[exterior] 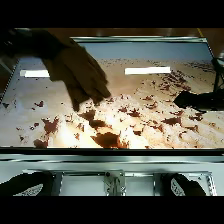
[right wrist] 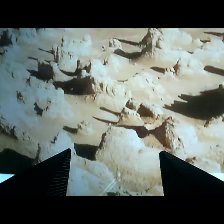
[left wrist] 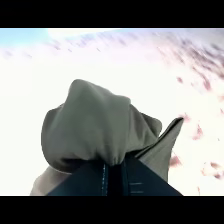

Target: Fold the shirts.

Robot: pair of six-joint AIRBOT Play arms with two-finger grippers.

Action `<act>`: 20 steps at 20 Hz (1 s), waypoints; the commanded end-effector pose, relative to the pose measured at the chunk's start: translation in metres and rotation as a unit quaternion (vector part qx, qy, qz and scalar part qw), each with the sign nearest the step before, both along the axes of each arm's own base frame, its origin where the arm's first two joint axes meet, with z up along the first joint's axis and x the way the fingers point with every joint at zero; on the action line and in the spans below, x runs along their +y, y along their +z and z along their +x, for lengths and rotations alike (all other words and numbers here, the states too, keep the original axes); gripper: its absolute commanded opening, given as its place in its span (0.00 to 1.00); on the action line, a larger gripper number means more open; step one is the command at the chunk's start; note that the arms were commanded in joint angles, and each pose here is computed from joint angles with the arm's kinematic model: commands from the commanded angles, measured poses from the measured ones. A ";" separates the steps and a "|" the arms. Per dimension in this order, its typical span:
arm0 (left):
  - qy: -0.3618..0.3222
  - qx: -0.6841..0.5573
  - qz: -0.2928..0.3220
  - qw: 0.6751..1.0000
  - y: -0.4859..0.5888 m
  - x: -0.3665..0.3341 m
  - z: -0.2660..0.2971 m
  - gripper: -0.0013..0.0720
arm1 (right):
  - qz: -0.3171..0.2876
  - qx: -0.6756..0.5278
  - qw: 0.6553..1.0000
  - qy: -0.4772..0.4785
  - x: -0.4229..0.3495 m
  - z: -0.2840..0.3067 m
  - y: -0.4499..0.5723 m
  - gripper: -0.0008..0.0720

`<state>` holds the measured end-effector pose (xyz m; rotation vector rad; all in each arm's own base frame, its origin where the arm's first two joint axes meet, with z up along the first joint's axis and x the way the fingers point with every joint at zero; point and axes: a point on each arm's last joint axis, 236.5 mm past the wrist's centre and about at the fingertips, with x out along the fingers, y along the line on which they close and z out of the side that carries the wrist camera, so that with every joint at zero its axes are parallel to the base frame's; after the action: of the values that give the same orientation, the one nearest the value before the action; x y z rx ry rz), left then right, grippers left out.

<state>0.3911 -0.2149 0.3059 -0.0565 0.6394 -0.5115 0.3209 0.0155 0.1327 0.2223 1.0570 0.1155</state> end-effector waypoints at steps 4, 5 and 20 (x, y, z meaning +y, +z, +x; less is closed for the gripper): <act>-0.093 0.155 0.006 0.983 -0.162 -0.126 -0.071 0.07 | -0.034 0.064 0.997 0.032 -0.006 -0.041 -0.006 0.93; -0.100 0.183 0.005 0.978 -0.190 -0.142 -0.080 0.07 | -0.031 0.080 0.996 0.033 -0.006 -0.044 -0.018 0.93; 0.021 0.460 -0.006 0.888 -0.303 0.045 -0.098 0.99 | 0.196 0.239 0.949 0.068 0.035 -0.026 -0.133 0.94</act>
<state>0.3208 -0.1918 0.0317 -0.2188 1.4586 -0.4574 0.2853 0.0360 0.0107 0.4478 1.5157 0.3285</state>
